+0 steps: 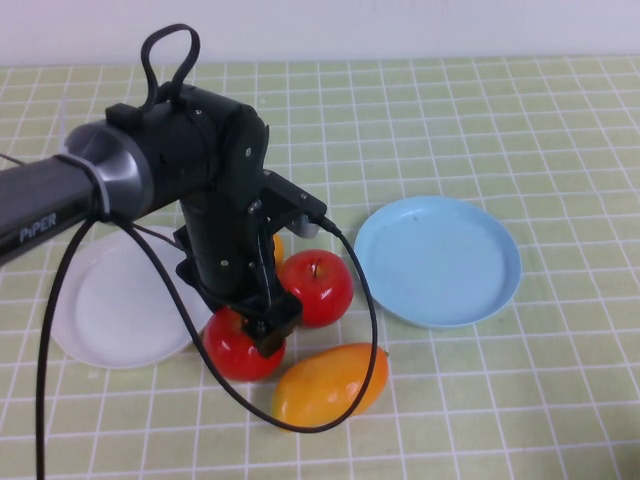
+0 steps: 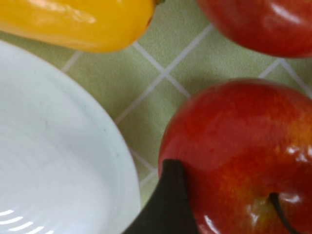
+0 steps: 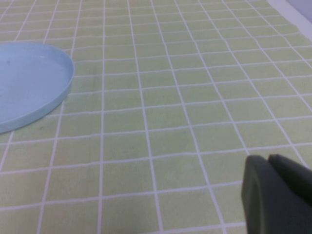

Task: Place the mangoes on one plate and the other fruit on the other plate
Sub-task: Put one type of fruit in the left plate

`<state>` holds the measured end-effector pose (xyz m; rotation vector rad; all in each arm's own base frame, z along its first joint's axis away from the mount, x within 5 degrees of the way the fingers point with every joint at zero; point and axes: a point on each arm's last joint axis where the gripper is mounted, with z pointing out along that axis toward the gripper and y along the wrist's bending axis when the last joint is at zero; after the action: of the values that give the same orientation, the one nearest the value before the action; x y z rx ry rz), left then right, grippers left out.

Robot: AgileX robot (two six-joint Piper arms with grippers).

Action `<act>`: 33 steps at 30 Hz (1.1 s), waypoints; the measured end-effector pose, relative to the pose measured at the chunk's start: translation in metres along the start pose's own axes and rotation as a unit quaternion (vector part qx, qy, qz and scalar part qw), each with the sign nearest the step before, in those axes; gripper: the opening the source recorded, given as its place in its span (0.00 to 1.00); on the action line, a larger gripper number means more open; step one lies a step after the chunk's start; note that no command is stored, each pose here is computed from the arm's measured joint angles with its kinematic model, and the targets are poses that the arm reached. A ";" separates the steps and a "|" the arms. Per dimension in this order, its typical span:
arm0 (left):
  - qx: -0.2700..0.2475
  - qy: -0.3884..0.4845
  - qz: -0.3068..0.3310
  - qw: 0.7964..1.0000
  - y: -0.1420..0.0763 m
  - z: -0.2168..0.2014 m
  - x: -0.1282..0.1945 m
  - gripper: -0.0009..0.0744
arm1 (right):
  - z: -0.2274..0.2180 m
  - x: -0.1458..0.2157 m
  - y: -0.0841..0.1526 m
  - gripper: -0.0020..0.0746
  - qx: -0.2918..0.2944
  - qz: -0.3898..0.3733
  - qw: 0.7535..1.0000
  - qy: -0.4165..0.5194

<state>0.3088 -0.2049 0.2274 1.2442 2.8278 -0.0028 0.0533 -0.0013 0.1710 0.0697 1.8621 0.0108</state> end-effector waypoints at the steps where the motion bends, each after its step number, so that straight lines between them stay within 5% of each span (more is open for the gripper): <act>1: 0.003 -0.004 -0.001 1.000 -0.001 -0.003 0.000 0.77 | 0.000 0.000 0.000 0.00 0.000 0.000 1.000 0.000; 8: -0.015 -0.071 -0.013 0.997 0.005 -0.052 0.013 0.77 | 0.000 0.000 0.000 0.00 0.000 0.000 1.000 0.000; 16: -0.054 -0.056 -0.144 0.987 0.081 -0.049 0.041 0.77 | 0.000 0.000 0.000 0.00 0.000 0.000 1.000 0.000; 20: -0.059 -0.065 -0.169 0.982 0.097 -0.043 0.044 0.77 | 0.000 0.000 0.000 0.01 0.000 0.000 1.000 0.000; 33: -0.063 -0.057 -0.173 0.981 0.107 -0.021 0.037 0.90 | 0.000 0.000 0.000 0.01 0.000 0.000 1.000 0.000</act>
<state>0.3622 -0.1050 0.2488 0.6932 2.8504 0.0867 0.0533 -0.0013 0.1710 0.0697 1.8621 0.0108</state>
